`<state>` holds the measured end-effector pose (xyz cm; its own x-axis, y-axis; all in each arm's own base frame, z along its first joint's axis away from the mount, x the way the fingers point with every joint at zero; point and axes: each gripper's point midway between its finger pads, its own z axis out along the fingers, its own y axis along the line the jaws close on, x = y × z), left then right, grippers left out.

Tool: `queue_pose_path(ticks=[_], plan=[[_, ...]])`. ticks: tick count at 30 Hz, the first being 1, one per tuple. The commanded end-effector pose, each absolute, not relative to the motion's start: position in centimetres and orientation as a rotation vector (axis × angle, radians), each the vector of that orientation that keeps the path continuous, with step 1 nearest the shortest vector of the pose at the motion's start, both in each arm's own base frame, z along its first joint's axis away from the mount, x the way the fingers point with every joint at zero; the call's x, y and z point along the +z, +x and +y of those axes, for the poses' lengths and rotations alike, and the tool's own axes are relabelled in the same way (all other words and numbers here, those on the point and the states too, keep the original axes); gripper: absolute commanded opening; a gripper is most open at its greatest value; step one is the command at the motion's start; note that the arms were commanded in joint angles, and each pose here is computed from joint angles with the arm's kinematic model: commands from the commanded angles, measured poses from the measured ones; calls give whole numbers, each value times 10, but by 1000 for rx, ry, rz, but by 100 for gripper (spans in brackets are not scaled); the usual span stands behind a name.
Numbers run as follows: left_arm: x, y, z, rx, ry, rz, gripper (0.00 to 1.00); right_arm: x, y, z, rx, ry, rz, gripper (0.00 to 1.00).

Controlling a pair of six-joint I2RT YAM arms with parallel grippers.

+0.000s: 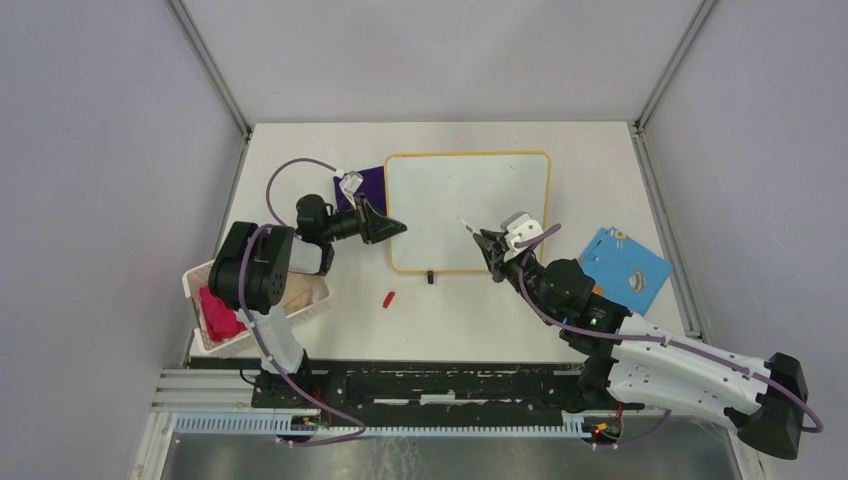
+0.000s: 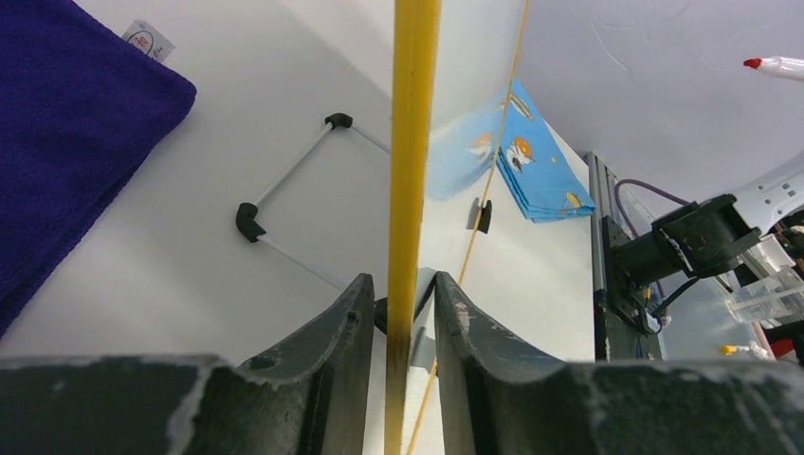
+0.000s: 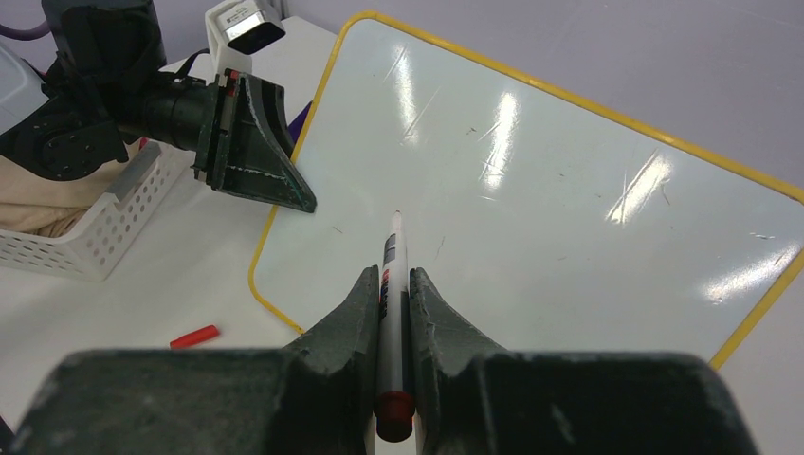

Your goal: Write a sentence on the whiteboard

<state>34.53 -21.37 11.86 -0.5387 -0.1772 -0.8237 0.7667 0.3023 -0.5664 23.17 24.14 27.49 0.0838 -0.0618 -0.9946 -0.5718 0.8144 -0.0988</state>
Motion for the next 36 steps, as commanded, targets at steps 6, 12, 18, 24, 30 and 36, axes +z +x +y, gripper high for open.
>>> queue_pose_path(ticks=[6,12,18,24,30,36], plan=[[120,345,-215,-1376,565,1671,28,304,231,244,458,-504,1403,0],[120,344,-215,-1370,564,1671,21,304,231,247,462,-509,1402,0],[117,346,-213,-1347,566,1689,17,320,239,257,448,-508,1383,0],[112,346,-212,-1328,571,1712,12,332,261,268,390,-444,1410,0],[109,346,-210,-1304,578,1728,8,326,280,285,342,-414,1457,0],[110,347,-210,-1294,580,1727,5,324,290,302,345,-403,1455,0]])
